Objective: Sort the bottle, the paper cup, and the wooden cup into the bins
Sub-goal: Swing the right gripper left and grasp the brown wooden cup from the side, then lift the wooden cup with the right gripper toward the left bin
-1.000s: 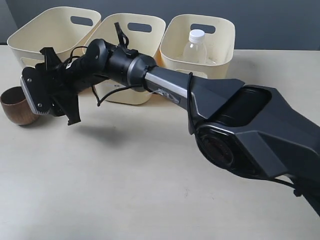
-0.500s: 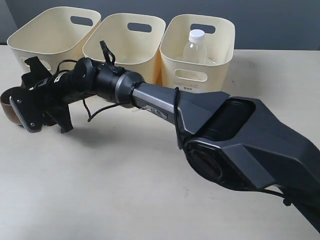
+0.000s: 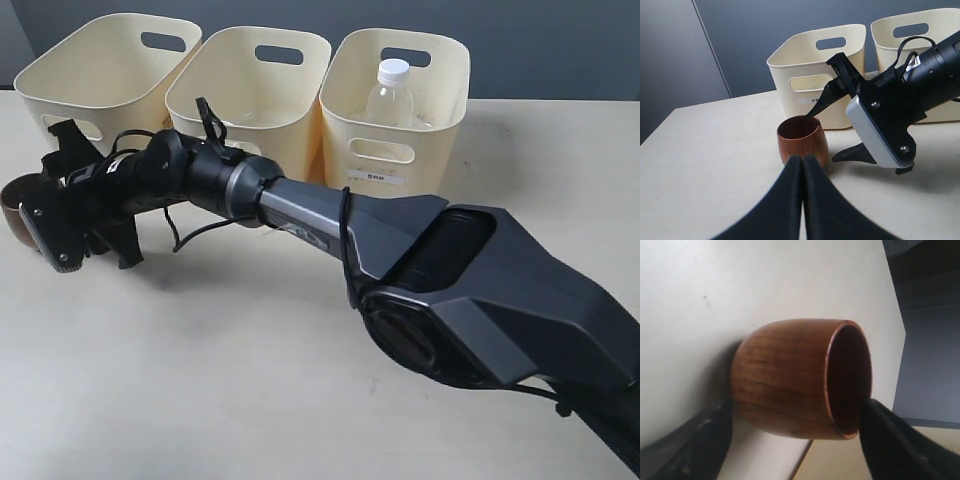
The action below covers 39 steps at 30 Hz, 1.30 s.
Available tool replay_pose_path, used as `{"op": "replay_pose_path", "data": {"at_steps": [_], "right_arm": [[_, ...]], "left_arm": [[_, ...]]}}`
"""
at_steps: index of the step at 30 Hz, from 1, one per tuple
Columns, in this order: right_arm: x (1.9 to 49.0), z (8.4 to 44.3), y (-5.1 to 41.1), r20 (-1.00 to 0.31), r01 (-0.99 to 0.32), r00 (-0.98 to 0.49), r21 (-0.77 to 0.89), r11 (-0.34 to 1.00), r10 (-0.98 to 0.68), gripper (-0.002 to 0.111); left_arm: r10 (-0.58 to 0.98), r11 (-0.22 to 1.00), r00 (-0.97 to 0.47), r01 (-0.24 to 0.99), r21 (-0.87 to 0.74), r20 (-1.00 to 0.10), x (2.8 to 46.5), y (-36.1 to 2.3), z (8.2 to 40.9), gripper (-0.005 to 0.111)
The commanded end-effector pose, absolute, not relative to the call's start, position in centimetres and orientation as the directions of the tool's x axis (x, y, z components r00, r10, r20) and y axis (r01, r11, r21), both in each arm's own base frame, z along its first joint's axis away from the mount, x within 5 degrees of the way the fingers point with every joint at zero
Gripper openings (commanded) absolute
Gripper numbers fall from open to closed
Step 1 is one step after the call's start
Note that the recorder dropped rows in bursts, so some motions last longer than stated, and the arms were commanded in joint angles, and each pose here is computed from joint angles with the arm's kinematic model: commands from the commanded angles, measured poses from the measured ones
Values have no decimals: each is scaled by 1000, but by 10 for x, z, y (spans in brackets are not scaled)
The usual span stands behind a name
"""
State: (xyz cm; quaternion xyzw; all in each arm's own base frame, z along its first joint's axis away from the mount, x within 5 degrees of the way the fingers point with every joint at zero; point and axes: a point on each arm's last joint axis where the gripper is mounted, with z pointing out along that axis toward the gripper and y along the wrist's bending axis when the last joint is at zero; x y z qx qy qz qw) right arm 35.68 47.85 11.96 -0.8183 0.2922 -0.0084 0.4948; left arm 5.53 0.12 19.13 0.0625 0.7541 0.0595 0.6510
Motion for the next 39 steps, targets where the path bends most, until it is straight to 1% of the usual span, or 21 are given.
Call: {"op": "replay_pose_path", "data": {"at_steps": [1, 4, 6, 11, 15, 16, 18, 19, 20, 22, 23, 26, 28, 31, 34, 36, 39], "right_arm": [[354, 125, 486, -284, -457, 843, -826, -331, -457, 67], [354, 118, 490, -295, -460, 848, -823, -333, -440, 67], [353, 115, 492, -335, -496, 834, -805, -327, -439, 67], [351, 113, 490, -383, -548, 809, -766, -336, -446, 66], [348, 110, 489, -432, -608, 774, -712, -351, -462, 61], [348, 110, 489, -436, -612, 771, -710, -349, -464, 58], [348, 110, 489, -450, -626, 759, -702, -340, -470, 49], [349, 110, 489, -465, -642, 744, -696, -321, -480, 36], [351, 111, 488, -471, -650, 735, -695, -307, -488, 28], [352, 110, 487, -473, -653, 733, -689, -313, -489, 16], [352, 110, 486, -473, -655, 733, -685, -319, -489, 13], [350, 107, 484, -478, -667, 728, -659, -346, -492, 13], [351, 106, 483, -479, -675, 720, -651, -347, -503, 10], [351, 107, 483, -485, -688, 706, -643, -337, -516, -1], [354, 122, 484, -500, -694, 691, -662, -284, -523, -1], [355, 144, 482, -505, -704, 669, -665, -248, -545, -1], [357, 146, 477, -471, -710, 654, -651, -267, -592, -1]], "left_arm": [[168, 986, -142, 20, 166, -976, 56, 1, 192, 0], [168, 986, -142, 20, 166, -976, 56, 1, 192, 0], [168, 986, -142, 20, 166, -976, 56, 1, 192, 0], [168, 986, -142, 20, 166, -976, 56, 1, 192, 0], [168, 986, -142, 20, 166, -976, 56, 1, 192, 0], [168, 986, -142, 20, 166, -976, 56, 1, 192, 0], [168, 986, -142, 20, 166, -976, 56, 1, 192, 0], [168, 986, -142, 20, 166, -976, 56, 1, 192, 0], [168, 986, -142, 20, 166, -976, 56, 1, 192, 0], [168, 986, -142, 20, 166, -976, 56, 1, 192, 0], [168, 986, -142, 20, 166, -976, 56, 1, 192, 0], [168, 986, -142, 20, 166, -976, 56, 1, 192, 0], [168, 986, -142, 20, 166, -976, 56, 1, 192, 0], [168, 986, -142, 20, 166, -976, 56, 1, 192, 0], [168, 986, -142, 20, 166, -976, 56, 1, 192, 0], [168, 986, -142, 20, 166, -976, 56, 1, 192, 0], [168, 986, -142, 20, 166, -976, 56, 1, 192, 0]]}}
